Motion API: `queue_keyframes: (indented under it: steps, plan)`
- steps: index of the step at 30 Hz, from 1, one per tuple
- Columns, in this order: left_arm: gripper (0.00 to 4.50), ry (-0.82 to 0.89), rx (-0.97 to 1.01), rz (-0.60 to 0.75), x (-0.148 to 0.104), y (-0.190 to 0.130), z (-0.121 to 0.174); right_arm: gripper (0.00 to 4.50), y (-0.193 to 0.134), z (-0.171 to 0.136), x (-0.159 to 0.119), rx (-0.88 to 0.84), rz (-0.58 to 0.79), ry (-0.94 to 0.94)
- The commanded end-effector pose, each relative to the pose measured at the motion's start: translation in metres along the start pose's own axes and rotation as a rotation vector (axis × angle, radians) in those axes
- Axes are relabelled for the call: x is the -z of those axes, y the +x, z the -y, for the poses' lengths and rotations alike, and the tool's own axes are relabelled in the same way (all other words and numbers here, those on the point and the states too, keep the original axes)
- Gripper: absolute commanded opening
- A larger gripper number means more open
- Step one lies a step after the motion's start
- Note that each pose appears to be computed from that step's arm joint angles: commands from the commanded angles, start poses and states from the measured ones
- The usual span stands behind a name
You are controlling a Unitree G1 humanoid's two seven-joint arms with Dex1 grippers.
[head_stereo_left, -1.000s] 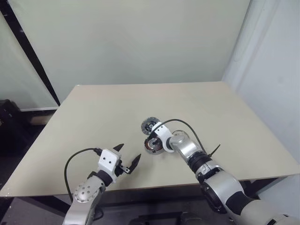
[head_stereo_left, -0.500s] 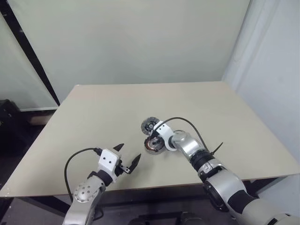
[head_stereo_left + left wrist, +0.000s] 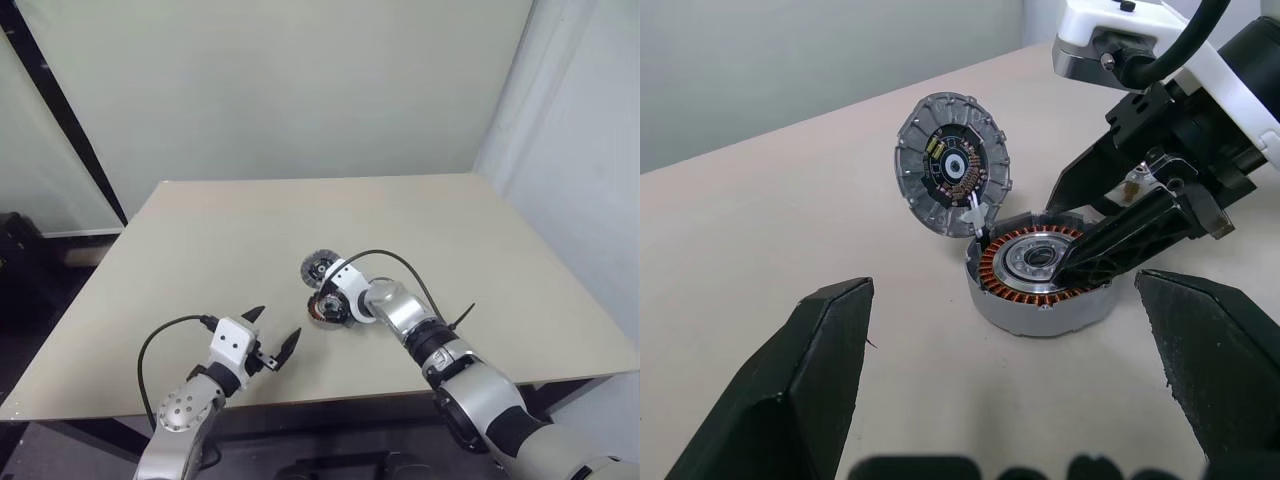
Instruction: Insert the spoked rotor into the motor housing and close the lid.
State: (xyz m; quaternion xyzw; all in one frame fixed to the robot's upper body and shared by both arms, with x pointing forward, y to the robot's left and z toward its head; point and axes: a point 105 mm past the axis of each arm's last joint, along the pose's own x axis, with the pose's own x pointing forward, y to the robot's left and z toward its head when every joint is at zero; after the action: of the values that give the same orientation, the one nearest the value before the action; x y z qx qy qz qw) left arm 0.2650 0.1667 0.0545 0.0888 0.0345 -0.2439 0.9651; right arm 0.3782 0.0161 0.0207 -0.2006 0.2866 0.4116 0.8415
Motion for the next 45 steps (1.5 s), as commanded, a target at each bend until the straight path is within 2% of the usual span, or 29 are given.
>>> queue_keyframes:
  steps: [1, 3, 8, 11, 14, 22, 28, 34, 45]
  plan:
    - [4.50, 0.033, 0.006, 0.040, -0.012, 0.003, -0.001, 3.60, -0.001, 0.001, -0.011, 0.014, 0.029, -0.014]
    - [4.50, 0.033, 0.006, 0.040, -0.012, 0.003, -0.001, 3.60, 0.000, 0.000, -0.009, 0.012, 0.024, -0.007]
    - [4.50, 0.033, 0.005, 0.041, -0.012, 0.002, -0.001, 2.00, 0.002, -0.002, -0.004, 0.008, 0.010, 0.009]
    - [4.50, 0.034, 0.004, 0.040, -0.012, 0.002, -0.001, 0.86, 0.002, -0.002, -0.002, 0.008, 0.003, 0.014]
    - [4.50, 0.034, 0.004, 0.040, -0.012, 0.002, -0.001, 0.09, 0.002, -0.002, 0.000, 0.007, -0.001, 0.016]
    - [4.50, 0.035, 0.006, 0.039, -0.012, 0.002, -0.001, 0.09, -0.002, 0.002, -0.007, 0.009, 0.017, 0.012]
    - [4.50, 0.034, 0.007, 0.041, -0.013, 0.003, -0.001, 0.09, -0.008, 0.012, -0.021, 0.052, 0.050, -0.101]
    - [4.50, 0.034, 0.004, 0.044, -0.013, 0.003, -0.001, 0.09, -0.008, 0.016, -0.018, 0.093, 0.024, -0.161]
    - [4.50, 0.036, 0.004, 0.041, -0.013, 0.002, -0.001, 0.09, -0.007, 0.001, -0.034, 0.034, 0.098, -0.105]
